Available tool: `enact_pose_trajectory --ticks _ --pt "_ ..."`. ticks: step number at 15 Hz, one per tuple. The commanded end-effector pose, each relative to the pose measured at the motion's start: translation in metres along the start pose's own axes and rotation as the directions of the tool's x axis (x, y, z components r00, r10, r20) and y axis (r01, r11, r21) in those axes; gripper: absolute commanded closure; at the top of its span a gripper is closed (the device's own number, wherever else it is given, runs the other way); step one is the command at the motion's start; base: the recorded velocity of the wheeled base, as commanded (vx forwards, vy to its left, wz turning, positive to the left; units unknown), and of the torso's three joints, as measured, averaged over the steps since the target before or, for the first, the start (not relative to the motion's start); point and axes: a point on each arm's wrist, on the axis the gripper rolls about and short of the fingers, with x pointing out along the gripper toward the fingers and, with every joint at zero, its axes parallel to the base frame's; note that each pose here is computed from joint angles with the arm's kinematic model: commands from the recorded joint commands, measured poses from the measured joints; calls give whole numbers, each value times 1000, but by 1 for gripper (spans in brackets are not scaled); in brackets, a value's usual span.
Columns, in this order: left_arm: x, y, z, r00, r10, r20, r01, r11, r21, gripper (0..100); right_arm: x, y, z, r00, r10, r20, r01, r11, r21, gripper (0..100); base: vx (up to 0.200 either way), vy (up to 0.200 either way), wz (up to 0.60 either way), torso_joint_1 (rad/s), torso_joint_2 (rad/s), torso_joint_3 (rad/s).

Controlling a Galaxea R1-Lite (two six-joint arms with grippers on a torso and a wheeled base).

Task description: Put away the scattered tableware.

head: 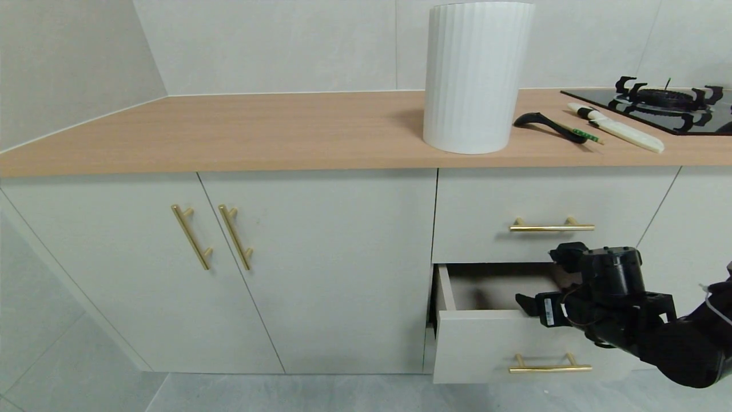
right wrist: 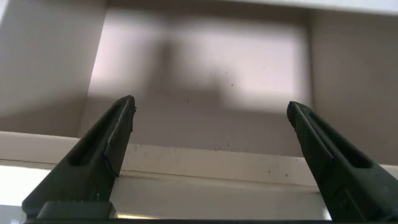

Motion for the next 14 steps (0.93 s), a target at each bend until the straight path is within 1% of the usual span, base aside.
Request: enact_pose_trajectory --ticks 1,4,7,9,11,14 --pt "0 0 0 1000 0 0 0 1000 0 0 -16 -1 8 999 36 -1 -36 999 -1 0 0 0 0 0 0 0" --pt "0 0 0 1000 0 0 0 1000 0 0 -35 2 8 992 102 -77 -104 994 -27 0 0 0 0 0 0 0" --pt "0 0 0 1000 0 0 0 1000 0 0 -49 6 4 980 116 -160 -128 989 -70 0 0 0 0 0 0 0" --pt "0 0 0 1000 0 0 0 1000 0 0 -55 6 2 975 118 -187 -138 985 -100 0 0 0 0 0 0 0" --pt "0 0 0 1000 0 0 0 1000 0 0 -64 9 -3 959 126 -253 -165 976 -142 0 0 0 0 0 0 0" --pt "0 0 0 1000 0 0 0 1000 0 0 -75 10 -6 945 130 -300 -194 962 -192 0 0 0 0 0 0 0"
